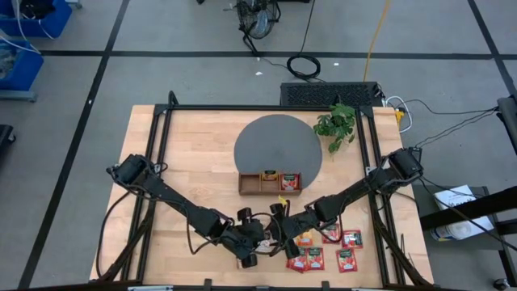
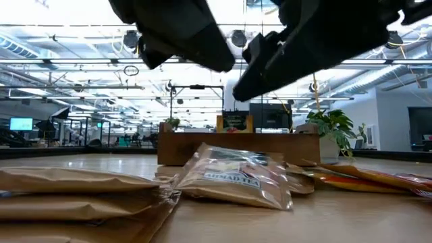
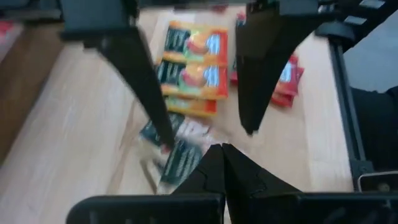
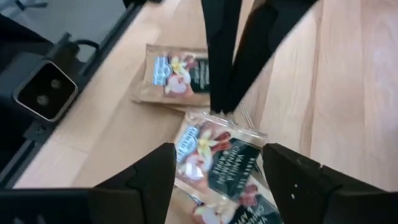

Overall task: Pick & Place Tea
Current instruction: Put the brown tea bag into the left wooden organizer

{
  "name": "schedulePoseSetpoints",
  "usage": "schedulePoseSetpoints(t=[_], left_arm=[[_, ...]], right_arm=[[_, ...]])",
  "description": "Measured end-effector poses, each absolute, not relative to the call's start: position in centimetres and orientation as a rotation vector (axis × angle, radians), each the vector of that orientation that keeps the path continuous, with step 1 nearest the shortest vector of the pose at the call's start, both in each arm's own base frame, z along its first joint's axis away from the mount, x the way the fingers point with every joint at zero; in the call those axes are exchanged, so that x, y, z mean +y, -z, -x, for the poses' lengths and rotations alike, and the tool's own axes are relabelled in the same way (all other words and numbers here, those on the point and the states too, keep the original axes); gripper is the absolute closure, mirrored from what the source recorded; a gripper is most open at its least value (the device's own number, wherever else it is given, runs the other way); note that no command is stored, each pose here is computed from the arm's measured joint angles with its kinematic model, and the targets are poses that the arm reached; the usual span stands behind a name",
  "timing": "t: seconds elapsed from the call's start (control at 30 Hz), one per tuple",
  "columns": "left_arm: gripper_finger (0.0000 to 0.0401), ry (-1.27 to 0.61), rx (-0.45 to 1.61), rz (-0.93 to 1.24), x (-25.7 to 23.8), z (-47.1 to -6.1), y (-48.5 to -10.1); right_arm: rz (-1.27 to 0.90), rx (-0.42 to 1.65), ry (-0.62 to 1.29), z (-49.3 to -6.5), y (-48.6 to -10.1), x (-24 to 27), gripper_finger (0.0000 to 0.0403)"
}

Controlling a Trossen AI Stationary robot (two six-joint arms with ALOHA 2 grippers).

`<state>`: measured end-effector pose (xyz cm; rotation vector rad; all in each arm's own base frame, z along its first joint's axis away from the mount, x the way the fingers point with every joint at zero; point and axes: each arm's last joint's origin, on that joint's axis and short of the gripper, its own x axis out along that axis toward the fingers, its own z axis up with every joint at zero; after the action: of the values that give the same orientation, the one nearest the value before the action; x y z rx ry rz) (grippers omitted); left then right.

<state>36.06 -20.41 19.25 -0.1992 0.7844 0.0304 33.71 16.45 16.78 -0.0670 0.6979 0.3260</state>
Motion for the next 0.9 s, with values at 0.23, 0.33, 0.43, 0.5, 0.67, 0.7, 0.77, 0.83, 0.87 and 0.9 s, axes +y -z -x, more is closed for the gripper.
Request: schedulePoseSetpoints(t=[0.23, 0.33, 0.43, 0.5, 0.67, 0.7, 0.77, 0.83, 0.87, 0.9], left_arm=[[0.0371, -0.09, 0.849, 0.243, -20.1, -35.4, -18.3], [0.0354, -0.138, 0.829, 0.252, -19.9, -35.4, -18.1], [0.0334, -0.159, 0.813, 0.249, -19.7, -35.4, -18.1], [0.0319, -0.162, 0.811, 0.253, -19.6, -35.5, -18.1], [0.0265, -0.194, 0.831, 0.295, -18.9, -35.8, -17.8], [0.0252, -0.2, 0.839, 0.311, -18.7, -36.0, -17.6], [0.0226, -0.217, 0.862, 0.321, -18.4, -36.1, -17.1], [0.0201, -0.209, 0.875, 0.348, -18.2, -36.5, -16.4], [0.019, -0.205, 0.895, 0.352, -18.1, -36.6, -16.0], [0.0179, -0.201, 0.917, 0.356, -18.0, -36.7, -15.5]], right_arm=[[0.157, 0.674, -0.387, -32.2, -16.3, 19.7, 0.019], [0.249, 0.596, -0.377, -31.2, -16.2, 22.0, 0.021], [0.328, 0.551, -0.386, -30.6, -15.3, 23.7, 0.0242], [0.338, 0.556, -0.398, -30.7, -14.1, 24.2, 0.0266], [0.348, 0.581, -0.372, -31.9, -11.2, 23.5, 0.0335], [0.352, 0.577, -0.366, -32.2, -10.7, 23.4, 0.035], [0.369, 0.565, -0.37, -32.5, -10.0, 23.3, 0.0378], [0.379, 0.556, -0.374, -32.5, -9.9, 23.3, 0.0396], [0.38, 0.552, -0.373, -32.6, -9.9, 23.4, 0.0398], [0.383, 0.558, -0.371, -32.6, -9.9, 23.4, 0.0397]])
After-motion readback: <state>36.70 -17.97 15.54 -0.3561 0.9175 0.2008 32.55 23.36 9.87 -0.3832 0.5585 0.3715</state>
